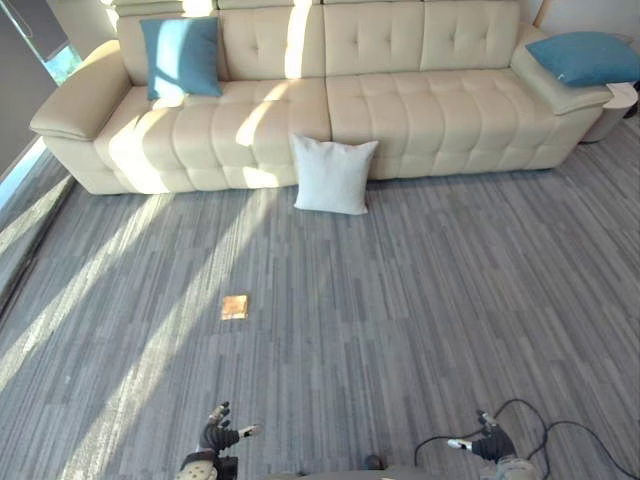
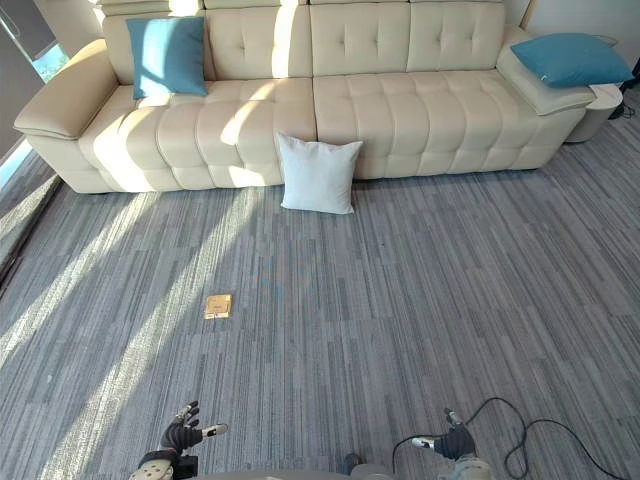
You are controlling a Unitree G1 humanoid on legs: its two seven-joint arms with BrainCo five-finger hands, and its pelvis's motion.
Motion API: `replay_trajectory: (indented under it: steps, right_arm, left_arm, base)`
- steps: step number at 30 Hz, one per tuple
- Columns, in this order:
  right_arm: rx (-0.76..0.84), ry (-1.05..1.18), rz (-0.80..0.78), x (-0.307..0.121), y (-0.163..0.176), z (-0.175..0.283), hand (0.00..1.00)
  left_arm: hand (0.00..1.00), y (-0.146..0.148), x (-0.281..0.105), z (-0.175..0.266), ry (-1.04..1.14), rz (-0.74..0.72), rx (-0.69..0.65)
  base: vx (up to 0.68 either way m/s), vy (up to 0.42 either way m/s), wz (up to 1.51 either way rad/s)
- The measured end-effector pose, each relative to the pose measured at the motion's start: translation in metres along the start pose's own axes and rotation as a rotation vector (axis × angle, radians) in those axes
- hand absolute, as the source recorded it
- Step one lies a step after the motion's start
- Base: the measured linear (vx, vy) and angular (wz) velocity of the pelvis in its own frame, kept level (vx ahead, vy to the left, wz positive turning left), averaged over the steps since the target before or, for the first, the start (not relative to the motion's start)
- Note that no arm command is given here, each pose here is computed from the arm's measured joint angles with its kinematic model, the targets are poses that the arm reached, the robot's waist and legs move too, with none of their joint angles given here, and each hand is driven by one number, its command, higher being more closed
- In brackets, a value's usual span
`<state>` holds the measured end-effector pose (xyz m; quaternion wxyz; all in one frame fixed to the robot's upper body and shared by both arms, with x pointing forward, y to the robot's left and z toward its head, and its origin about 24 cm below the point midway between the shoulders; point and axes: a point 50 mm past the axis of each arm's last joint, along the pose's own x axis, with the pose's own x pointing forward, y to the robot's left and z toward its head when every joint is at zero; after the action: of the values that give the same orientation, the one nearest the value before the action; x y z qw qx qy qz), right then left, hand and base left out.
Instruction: Pick up cushions and gather them together orderly.
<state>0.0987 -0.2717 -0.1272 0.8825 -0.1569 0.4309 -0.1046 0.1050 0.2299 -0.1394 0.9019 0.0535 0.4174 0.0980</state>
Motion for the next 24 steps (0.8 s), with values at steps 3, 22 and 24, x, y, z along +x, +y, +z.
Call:
replay_trajectory:
  steps: [3,22,24]
  right_arm:
    - [-0.001,-0.022,-0.005,0.001,-0.001,0.005,0.0]
    - [0.136,-0.017,-0.011,0.006,0.007,0.011,0.0]
    - [0.169,-0.027,-0.003,0.008,0.013,0.017,0.0]
  left_arm:
    - [0.0,0.004,-0.002,-0.003,0.005,0.015,-0.011]
    - [0.0,0.007,-0.006,-0.01,0.021,0.034,-0.02]
    - [0.0,0.007,-0.006,-0.006,0.005,0.033,-0.021]
  base:
    - [-0.03,-0.014,0.09]
    - [-0.03,0.002,0.04]
    - [0.03,0.009,-0.15]
